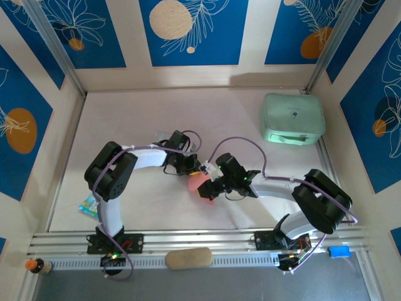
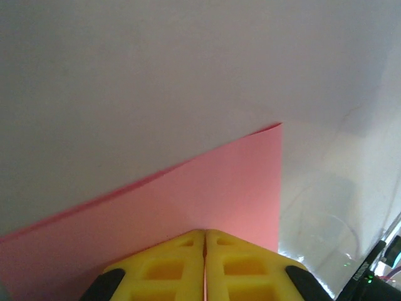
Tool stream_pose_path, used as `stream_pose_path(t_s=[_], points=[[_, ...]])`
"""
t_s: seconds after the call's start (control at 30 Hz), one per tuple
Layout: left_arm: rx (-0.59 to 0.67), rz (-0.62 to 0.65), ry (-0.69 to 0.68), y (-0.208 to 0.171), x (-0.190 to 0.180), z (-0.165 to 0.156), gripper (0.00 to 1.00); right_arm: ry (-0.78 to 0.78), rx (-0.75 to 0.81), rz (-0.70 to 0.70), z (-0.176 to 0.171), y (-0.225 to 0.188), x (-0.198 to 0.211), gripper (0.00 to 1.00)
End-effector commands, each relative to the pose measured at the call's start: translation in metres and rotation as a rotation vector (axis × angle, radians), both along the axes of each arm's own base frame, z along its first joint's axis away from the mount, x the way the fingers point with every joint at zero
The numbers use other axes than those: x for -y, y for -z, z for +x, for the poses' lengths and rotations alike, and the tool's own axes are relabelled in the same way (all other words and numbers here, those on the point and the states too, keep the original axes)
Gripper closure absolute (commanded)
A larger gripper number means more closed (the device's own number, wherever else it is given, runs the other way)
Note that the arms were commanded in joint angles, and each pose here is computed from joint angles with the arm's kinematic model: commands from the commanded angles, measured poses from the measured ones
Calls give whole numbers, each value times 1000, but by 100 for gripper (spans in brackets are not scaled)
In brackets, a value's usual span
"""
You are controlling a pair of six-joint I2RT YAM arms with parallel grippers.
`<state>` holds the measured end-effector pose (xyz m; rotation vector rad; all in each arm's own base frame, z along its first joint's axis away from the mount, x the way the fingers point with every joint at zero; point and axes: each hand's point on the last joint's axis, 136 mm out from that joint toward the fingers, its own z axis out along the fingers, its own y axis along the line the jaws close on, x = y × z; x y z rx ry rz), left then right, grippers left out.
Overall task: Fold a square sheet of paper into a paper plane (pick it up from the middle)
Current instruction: Third fold the triangle at the center of the table.
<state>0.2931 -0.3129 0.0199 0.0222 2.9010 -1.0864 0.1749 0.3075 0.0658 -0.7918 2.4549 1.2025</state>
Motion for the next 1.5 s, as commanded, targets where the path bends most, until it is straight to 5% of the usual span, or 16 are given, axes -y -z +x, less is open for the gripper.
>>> stream_pose_path(t_s=[0.0, 0.67, 1.47], points=[[-17, 41, 27, 13, -6, -3, 92, 10, -47, -15, -3, 8, 4, 98], [-21, 67, 19, 17, -14, -9, 93, 194, -35, -177, 35, 31, 31, 98], [-21, 65, 14, 17, -14, -10, 93, 239, -21, -240, 42, 37, 41, 98]])
